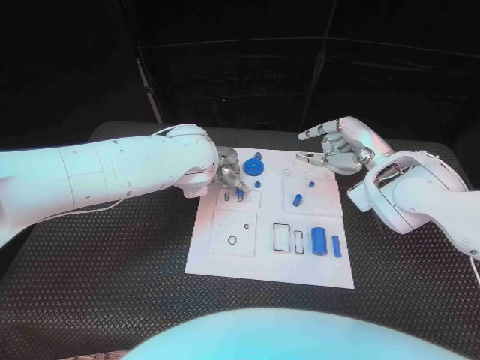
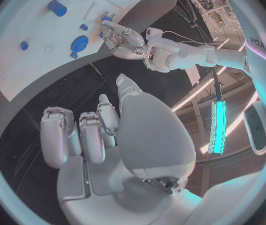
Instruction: Assemble the parts on the task board
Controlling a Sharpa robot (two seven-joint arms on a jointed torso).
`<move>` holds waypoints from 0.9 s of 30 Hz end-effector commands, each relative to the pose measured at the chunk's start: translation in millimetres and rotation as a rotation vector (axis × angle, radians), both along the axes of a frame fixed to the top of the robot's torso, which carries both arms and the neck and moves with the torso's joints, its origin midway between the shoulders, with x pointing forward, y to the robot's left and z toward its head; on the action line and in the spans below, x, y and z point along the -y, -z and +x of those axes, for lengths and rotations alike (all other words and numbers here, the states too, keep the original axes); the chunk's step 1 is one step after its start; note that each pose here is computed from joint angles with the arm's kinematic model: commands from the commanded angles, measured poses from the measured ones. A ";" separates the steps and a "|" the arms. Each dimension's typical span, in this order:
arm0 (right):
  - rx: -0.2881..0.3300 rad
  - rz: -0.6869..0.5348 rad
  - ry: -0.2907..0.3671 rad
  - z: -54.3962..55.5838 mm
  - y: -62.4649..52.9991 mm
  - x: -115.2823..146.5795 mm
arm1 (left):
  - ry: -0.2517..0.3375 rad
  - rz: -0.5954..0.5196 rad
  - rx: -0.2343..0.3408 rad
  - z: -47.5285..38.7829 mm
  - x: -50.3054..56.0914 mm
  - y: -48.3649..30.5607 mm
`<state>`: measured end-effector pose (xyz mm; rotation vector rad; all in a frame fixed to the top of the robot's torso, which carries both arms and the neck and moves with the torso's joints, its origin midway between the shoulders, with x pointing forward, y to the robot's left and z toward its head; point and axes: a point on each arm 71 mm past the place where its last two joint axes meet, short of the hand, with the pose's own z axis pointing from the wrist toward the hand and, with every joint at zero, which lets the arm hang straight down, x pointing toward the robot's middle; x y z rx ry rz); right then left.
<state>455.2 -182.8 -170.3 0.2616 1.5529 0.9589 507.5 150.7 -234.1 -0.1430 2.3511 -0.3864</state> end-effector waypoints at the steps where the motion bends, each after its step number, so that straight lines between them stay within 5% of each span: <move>1: 0.002 0.003 -0.009 0.0 -1.2 -0.9 | 0.002 0.012 0.019 1.6 0.0 0.9; 27: -0.004 0.003 -0.013 0.5 -0.5 -1.9 | 0.056 0.070 -0.034 -2.6 0.3 9.1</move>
